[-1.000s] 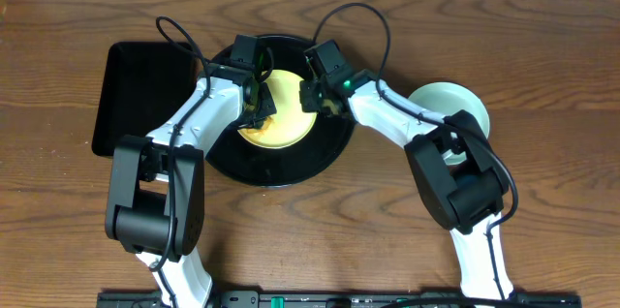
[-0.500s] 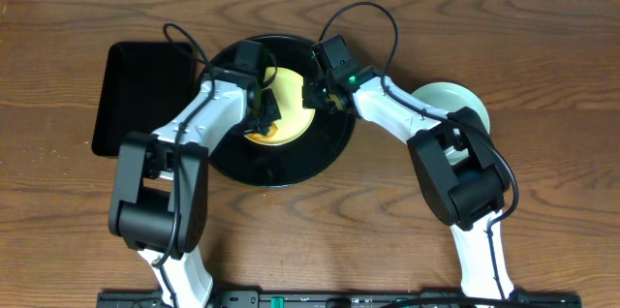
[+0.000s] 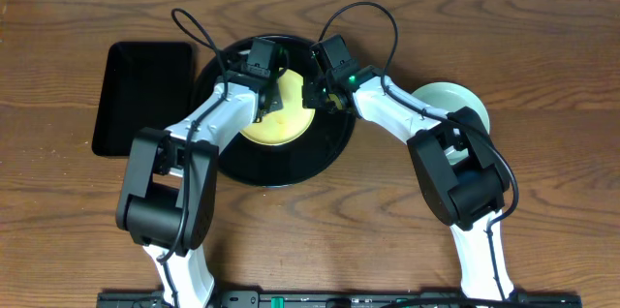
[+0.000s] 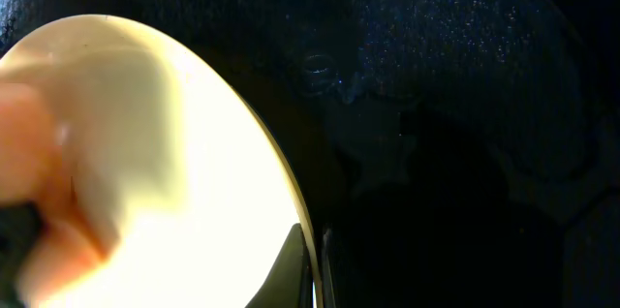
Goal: Clean dirty plates on tray and stack at the side
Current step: 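Scrub the yellow plate with the sponge in the left gripper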
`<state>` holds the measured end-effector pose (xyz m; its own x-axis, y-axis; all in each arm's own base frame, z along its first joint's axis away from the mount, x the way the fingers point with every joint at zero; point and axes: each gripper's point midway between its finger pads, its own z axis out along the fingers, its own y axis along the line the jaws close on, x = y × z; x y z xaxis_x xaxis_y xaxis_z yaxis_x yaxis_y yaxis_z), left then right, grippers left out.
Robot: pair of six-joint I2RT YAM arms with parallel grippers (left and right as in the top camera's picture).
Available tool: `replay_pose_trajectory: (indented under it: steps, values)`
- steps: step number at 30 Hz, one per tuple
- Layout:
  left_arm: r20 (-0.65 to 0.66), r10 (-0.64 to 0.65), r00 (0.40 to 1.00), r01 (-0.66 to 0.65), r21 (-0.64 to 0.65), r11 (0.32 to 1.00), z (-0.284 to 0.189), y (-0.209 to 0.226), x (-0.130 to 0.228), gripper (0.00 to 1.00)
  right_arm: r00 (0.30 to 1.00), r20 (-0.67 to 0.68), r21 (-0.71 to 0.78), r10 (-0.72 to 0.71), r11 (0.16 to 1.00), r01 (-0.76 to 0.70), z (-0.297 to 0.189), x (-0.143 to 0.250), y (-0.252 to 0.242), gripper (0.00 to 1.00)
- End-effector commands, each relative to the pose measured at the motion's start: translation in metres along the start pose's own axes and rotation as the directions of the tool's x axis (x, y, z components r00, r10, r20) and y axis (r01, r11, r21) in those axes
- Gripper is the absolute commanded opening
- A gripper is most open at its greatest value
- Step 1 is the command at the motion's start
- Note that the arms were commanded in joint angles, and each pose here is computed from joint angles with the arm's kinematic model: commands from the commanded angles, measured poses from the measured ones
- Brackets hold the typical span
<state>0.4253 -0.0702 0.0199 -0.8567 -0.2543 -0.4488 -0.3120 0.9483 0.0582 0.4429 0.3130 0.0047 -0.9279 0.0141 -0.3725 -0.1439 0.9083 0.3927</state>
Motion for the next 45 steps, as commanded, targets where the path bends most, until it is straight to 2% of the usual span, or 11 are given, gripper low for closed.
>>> replay_pose_trajectory:
  steps: [1,6,9,13,19,23,27,31,35,40,45]
  values:
    - [0.025,0.025,0.999,-0.02,-0.159,0.987,0.006,0.031,0.0,0.08,0.995,-0.079,0.081,0.053,0.996,-0.046,0.026,0.028,-0.032,0.01]
    - [-0.232,0.043,0.972,-0.026,0.078,0.997,0.002,-0.005,0.052,0.08,0.996,-0.079,0.081,0.052,0.996,-0.046,0.026,0.028,-0.032,0.01]
    - [-0.387,0.085,0.918,0.037,0.297,0.954,-0.015,-0.041,0.082,0.08,0.995,-0.079,0.081,0.052,0.996,-0.046,0.026,0.028,-0.032,0.01]
    - [-0.418,0.141,0.897,0.082,0.471,0.878,-0.031,-0.071,0.085,0.08,0.995,-0.079,0.081,0.053,0.996,-0.046,0.026,0.028,-0.032,0.01]
    - [-0.24,0.062,0.969,0.052,0.439,0.897,-0.012,-0.065,0.037,0.08,0.995,-0.082,0.078,0.052,0.996,-0.046,0.026,0.029,-0.032,0.01]
    - [-0.057,-0.017,0.998,0.03,0.23,0.973,0.008,-0.027,-0.003,0.08,0.995,-0.081,0.077,0.052,0.996,-0.046,0.026,0.028,-0.032,0.01]
    - [0.102,-0.041,0.994,0.043,-0.019,0.999,0.012,0.017,-0.031,0.08,0.995,-0.081,0.077,0.052,0.996,-0.046,0.026,0.028,-0.031,0.01]
    - [0.074,-0.021,0.997,0.028,-0.096,0.995,0.012,0.032,-0.022,0.09,0.996,-0.08,0.073,0.052,0.996,-0.046,0.026,0.028,-0.031,0.01]
    - [-0.14,0.018,0.99,-0.021,-0.018,1.0,0.011,0.024,0.025,0.09,0.996,-0.079,0.073,0.051,0.996,-0.046,0.026,0.028,-0.031,0.01]
    - [-0.418,0.059,0.907,0.062,0.27,0.961,-0.012,-0.022,0.08,0.09,0.996,-0.078,0.07,0.051,0.996,-0.045,0.026,0.027,-0.03,0.01]
    - [-0.447,0.09,0.89,0.137,0.451,0.882,-0.027,-0.057,0.078,0.09,0.996,-0.08,0.068,0.051,0.997,-0.046,0.026,0.028,-0.03,0.01]
